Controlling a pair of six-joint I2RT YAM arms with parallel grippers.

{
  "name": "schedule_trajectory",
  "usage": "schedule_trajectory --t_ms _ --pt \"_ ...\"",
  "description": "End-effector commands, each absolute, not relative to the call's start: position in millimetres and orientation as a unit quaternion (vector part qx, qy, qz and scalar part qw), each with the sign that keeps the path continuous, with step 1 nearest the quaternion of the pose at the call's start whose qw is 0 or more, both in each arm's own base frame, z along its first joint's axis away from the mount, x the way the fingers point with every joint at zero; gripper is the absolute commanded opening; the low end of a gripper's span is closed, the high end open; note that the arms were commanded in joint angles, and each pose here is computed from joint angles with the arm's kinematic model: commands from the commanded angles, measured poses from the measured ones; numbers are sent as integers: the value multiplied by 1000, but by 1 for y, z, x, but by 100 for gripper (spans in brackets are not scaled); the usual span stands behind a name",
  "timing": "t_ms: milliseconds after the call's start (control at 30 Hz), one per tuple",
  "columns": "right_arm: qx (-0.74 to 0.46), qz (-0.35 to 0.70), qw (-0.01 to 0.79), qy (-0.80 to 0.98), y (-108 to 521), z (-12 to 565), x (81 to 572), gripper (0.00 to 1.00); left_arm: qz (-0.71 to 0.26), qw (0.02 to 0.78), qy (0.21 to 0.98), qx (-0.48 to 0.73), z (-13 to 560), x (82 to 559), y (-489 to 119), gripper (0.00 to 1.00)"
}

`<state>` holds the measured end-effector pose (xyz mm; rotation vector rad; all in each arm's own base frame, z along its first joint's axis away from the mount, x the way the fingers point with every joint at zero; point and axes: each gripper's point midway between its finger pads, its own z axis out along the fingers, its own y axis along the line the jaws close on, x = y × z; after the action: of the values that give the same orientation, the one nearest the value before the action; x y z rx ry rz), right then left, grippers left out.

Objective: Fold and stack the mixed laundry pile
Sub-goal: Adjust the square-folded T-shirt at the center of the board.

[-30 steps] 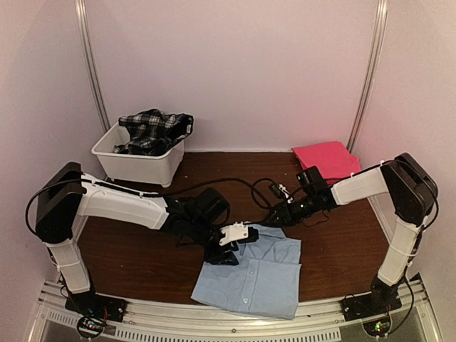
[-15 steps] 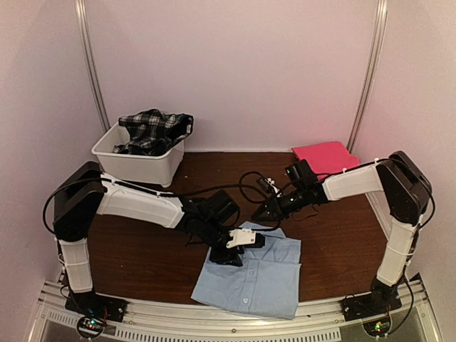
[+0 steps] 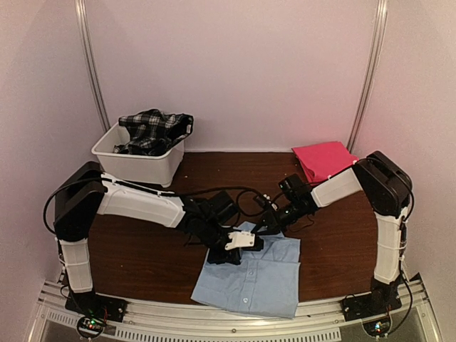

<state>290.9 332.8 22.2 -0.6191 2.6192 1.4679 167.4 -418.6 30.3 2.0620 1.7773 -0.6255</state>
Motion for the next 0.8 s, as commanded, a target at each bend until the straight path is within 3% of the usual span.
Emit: schedule_trajectory --t_ms 0,367,767 --pt "-193 445 30 874 324 -5 291 6 -220 185 617 732 53 166 -422 2" --pt "-195 456 24 868 325 -9 286 4 -199 266 629 703 101 212 -436 0" --pt "-199 466 21 862 325 -9 281 3 -146 338 633 681 111 272 -446 0"
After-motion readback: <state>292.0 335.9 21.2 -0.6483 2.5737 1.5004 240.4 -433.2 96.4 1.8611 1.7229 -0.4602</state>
